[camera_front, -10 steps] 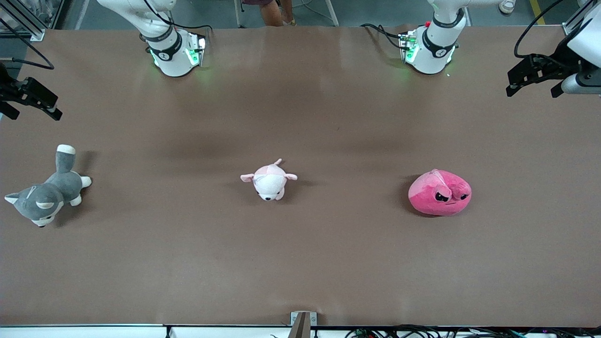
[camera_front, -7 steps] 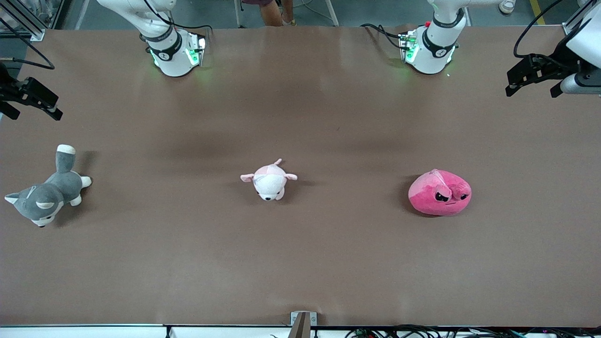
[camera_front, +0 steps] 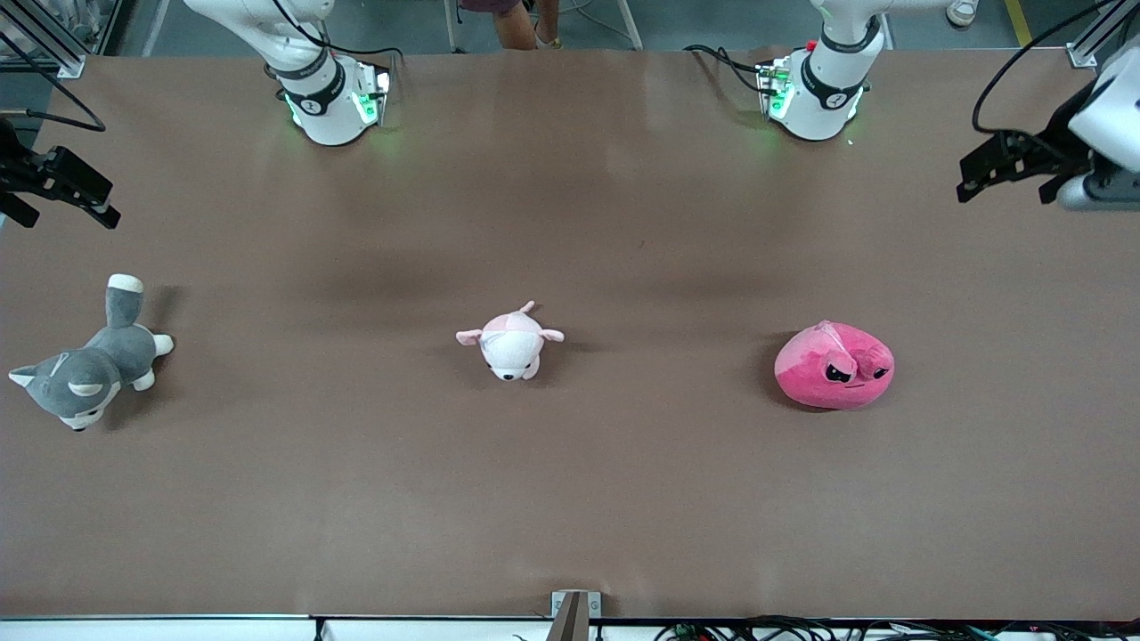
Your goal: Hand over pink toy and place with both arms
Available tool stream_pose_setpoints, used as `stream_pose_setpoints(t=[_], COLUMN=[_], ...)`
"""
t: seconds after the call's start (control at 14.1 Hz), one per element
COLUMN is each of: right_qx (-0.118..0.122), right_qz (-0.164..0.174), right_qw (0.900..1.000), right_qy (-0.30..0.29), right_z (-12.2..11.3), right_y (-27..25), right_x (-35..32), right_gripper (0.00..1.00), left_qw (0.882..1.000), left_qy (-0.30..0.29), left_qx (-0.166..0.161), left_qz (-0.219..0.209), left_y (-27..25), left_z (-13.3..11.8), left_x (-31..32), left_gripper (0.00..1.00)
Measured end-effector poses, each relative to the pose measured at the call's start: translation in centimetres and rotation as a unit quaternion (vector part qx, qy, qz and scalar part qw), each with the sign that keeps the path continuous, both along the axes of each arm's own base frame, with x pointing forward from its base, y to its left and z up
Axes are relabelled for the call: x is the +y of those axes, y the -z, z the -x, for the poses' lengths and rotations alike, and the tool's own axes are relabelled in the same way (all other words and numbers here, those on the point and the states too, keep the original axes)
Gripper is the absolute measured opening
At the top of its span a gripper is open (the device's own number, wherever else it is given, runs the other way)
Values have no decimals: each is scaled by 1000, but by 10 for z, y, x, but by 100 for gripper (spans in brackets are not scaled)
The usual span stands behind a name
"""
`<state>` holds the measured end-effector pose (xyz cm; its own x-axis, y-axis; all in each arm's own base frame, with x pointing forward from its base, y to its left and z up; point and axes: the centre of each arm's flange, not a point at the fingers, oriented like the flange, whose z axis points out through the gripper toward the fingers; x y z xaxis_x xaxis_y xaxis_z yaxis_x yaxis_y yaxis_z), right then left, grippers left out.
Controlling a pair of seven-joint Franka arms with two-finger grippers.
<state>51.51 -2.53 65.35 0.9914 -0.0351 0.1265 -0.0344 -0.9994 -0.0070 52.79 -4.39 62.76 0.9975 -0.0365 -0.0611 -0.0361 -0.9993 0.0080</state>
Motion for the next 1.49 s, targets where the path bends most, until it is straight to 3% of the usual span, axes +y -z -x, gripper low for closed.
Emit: stream_pose_setpoints(t=[0.28,0.92,1.49], right_qx=[-3,-2,9], right_qz=[0,0,-2], right_qw=[1000,1000,1000], right_qy=[-5,-19,-10], right_z=[0,-2,0], right_y=[-2,-3,0], right_x=[6,23,15], right_gripper=[100,100,100], left_qw=[1000,999,999], left_qy=[-9,-33,-29], left_qx=[-7,-39,-31], left_qz=[3,9,12], left_y=[60,208,258], left_z=[-38,-89,-98], left_x=[5,23,15], left_gripper=[100,100,99])
